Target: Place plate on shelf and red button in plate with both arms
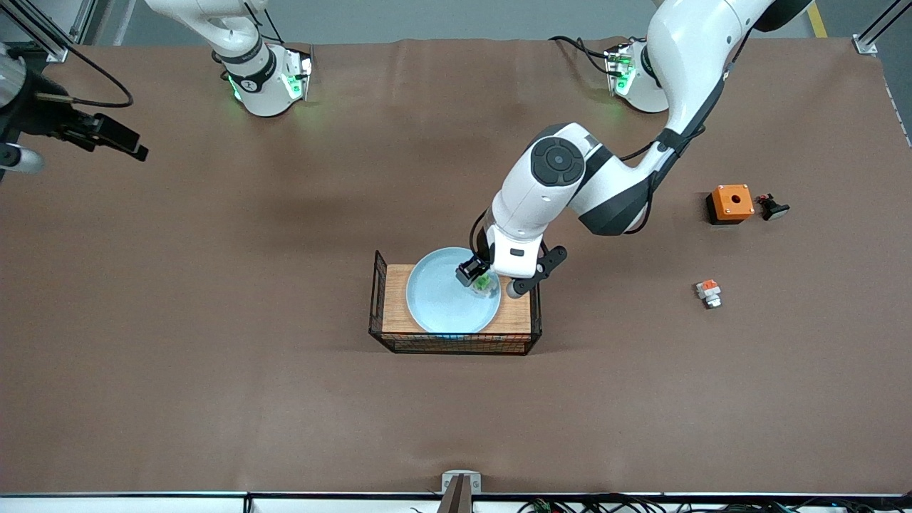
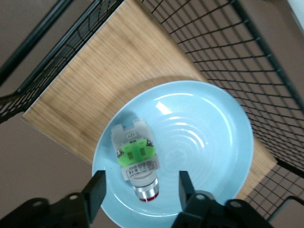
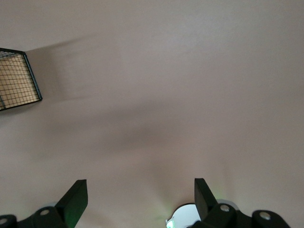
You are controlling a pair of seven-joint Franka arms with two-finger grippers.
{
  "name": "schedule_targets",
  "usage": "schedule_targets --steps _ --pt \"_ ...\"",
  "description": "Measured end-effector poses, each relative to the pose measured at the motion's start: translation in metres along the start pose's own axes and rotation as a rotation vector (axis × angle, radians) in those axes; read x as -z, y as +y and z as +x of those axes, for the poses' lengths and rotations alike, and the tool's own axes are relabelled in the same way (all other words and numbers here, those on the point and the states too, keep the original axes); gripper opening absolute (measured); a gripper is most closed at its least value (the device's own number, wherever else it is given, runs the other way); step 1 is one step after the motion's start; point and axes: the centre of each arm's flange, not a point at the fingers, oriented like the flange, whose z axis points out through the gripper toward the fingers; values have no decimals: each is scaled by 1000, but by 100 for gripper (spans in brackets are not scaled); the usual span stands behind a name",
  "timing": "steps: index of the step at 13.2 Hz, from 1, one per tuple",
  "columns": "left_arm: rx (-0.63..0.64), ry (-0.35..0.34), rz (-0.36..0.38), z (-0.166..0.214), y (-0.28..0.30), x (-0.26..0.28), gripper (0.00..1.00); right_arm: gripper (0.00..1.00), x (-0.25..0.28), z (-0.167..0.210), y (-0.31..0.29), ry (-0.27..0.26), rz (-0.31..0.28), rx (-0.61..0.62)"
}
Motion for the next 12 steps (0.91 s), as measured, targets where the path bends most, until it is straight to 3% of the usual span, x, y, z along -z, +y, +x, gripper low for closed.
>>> schedule_targets --steps 3,9,12 --pt "6 7 -10 5 8 16 100 99 7 7 14 54 7 30" --pt "21 29 23 17 14 51 100 100 63 16 -1 194 4 59" --pt "23 80 61 27 11 93 100 100 72 42 -6 250 10 63"
